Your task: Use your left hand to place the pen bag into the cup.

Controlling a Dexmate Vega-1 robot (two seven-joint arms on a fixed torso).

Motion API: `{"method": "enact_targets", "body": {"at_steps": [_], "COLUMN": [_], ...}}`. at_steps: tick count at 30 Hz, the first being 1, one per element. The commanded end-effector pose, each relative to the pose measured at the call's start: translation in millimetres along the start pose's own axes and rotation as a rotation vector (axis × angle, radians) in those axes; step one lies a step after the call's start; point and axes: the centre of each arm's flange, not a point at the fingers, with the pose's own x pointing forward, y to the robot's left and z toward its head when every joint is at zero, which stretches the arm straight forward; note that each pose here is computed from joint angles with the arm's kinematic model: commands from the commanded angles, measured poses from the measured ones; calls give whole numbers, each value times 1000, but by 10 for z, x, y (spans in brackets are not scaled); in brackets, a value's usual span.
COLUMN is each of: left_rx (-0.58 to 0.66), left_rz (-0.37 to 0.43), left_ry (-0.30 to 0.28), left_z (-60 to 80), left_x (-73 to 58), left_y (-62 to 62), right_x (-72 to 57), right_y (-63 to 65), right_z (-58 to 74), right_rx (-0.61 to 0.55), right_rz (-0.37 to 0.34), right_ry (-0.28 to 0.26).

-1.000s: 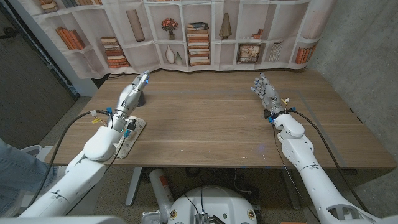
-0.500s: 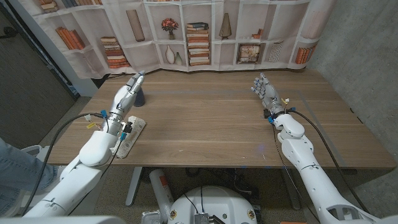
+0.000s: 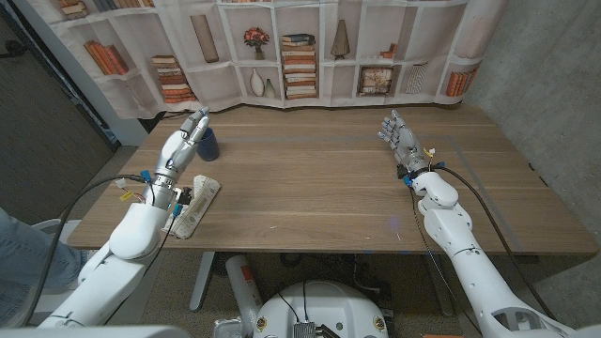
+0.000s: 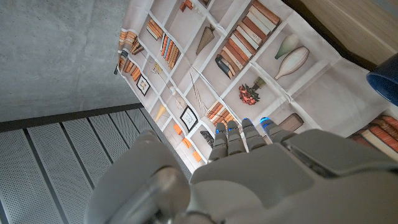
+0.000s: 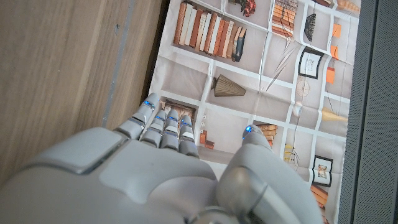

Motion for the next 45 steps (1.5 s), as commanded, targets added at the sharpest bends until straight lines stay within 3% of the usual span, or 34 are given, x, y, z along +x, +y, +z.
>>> {"method": "enact_targets", "body": {"at_steps": [1, 15, 45], "left_rx": [71, 122, 312], "left_rz": [37, 36, 94], "left_ry": [8, -7, 18], "left_z": [33, 54, 155], "left_x": [-85, -137, -420], "left_y": [96, 145, 236], "right_x": [-5, -19, -8], "right_y": [-10, -25, -4], "right_z": [20, 53, 16], "right_rx": [-8, -11, 18], "right_rz": [-2, -13, -17], "right_ry": [0, -18, -21]}}
